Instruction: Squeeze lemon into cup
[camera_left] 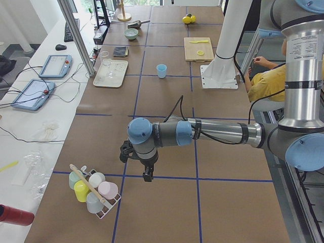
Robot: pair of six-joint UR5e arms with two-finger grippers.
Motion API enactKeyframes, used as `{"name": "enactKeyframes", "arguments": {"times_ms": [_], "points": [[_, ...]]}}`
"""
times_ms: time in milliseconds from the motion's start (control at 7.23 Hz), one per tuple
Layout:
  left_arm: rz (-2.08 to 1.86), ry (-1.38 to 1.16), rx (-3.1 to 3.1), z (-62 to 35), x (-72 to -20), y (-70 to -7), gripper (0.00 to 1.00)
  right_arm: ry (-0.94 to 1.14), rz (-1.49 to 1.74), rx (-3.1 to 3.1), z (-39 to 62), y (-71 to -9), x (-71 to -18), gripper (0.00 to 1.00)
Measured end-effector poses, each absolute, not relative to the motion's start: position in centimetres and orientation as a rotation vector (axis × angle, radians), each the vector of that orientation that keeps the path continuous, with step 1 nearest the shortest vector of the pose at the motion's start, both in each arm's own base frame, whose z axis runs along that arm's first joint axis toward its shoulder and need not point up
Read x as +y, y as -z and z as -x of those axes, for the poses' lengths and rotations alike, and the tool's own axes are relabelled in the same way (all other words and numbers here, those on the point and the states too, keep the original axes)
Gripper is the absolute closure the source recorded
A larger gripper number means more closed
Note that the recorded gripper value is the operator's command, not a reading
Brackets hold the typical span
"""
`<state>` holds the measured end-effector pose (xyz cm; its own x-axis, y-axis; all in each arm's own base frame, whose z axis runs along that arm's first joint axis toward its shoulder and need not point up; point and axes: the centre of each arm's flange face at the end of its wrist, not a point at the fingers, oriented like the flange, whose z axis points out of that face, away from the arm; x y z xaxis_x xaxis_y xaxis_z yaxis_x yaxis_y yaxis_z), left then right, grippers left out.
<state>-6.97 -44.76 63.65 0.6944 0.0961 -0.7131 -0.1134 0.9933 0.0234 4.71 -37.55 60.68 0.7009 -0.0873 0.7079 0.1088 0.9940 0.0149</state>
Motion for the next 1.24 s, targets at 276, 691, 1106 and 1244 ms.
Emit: {"name": "enactKeyframes", "arguments": {"times_ms": [276, 691, 1106, 1244], "points": [[0.018, -0.108, 0.809, 7.1, -44.7, -63.4, 0.0, 0.108, 0.026, -0.783, -4.7, -60.6, -37.8, 0.0], [0.017, -0.095, 0.819, 7.1, -45.0, -63.0, 0.0, 0.096, 0.019, -0.784, -4.7, -60.3, -38.5, 0.0], [0.014, -0.097, 0.819, 7.1, -45.0, -63.1, 0.0, 0.111, -0.046, -0.783, -4.7, -61.6, -39.3, 0.0], [0.007, -0.1, 0.818, 7.1, -45.0, -63.0, 0.0, 0.102, -0.048, -0.785, -4.6, -61.9, -39.3, 0.0]]}}
